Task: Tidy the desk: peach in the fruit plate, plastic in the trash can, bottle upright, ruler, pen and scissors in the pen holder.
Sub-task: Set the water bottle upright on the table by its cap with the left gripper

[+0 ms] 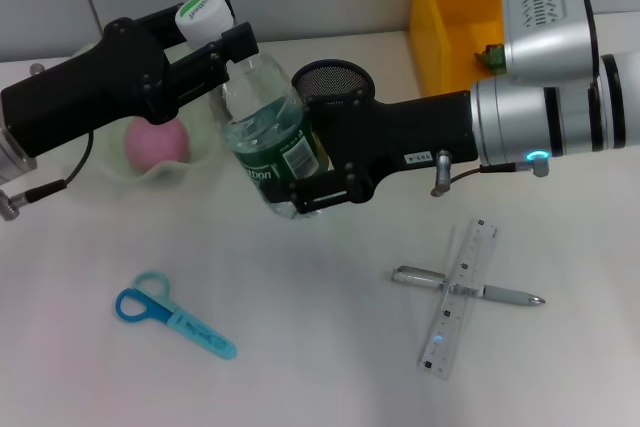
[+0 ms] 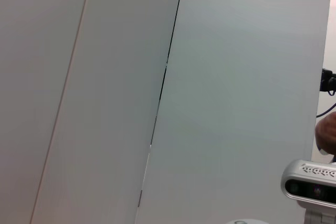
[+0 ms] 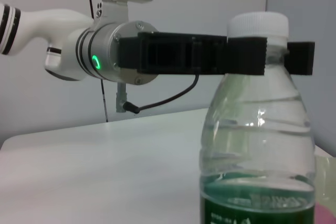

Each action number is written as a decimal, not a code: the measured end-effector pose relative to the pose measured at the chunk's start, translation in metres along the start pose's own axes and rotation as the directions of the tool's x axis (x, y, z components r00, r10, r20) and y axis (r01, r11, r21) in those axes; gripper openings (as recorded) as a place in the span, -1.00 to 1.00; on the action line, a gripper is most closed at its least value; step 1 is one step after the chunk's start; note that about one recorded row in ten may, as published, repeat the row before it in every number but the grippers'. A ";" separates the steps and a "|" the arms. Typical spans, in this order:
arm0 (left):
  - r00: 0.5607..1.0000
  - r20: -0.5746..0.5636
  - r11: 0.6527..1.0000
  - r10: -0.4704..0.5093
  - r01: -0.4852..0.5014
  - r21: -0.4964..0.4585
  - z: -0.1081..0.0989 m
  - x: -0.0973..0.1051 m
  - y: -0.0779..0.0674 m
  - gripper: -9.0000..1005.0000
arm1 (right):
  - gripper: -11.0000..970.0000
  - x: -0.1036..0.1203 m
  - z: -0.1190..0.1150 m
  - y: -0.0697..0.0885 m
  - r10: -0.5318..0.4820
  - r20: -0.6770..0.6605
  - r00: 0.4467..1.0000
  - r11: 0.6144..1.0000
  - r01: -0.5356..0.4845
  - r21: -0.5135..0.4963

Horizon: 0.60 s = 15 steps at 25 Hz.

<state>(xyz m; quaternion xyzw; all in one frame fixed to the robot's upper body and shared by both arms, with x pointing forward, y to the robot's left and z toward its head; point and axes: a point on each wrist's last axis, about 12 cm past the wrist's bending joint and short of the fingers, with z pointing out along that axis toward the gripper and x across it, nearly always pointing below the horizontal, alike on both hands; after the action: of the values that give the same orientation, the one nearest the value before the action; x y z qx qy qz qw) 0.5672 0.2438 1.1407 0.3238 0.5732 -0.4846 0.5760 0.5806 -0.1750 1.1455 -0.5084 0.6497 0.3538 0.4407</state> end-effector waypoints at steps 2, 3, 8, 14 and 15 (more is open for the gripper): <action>1.000 0.000 1.000 0.003 -0.003 0.002 0.000 -0.001 0.000 -0.10 | 0.64 0.001 0.000 0.000 0.002 -0.001 1.000 1.000 -0.002 0.000; 1.000 0.001 1.000 0.004 -0.004 0.002 0.000 -0.001 0.000 -0.10 | 0.64 0.001 0.000 0.000 0.002 -0.001 1.000 1.000 -0.002 0.000; 1.000 0.000 1.000 0.005 -0.005 0.002 0.000 -0.002 0.000 -0.10 | 0.64 0.003 0.000 0.000 0.004 -0.010 1.000 1.000 -0.004 0.000; 1.000 0.001 1.000 0.007 -0.007 0.004 0.000 -0.003 0.000 -0.10 | 0.64 0.004 0.000 0.001 0.007 -0.014 1.000 1.000 -0.007 -0.001; 1.000 0.001 1.000 0.008 -0.008 0.006 0.000 -0.003 0.000 -0.10 | 0.64 0.004 0.000 0.001 0.007 -0.014 1.000 1.000 -0.007 -0.001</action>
<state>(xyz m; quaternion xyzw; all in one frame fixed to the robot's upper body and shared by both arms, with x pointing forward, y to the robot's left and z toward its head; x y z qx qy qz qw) 0.5678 0.2443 1.1438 0.3275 0.5702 -0.4841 0.5773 0.5795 -0.1763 1.1418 -0.5089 0.6543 0.3523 0.4345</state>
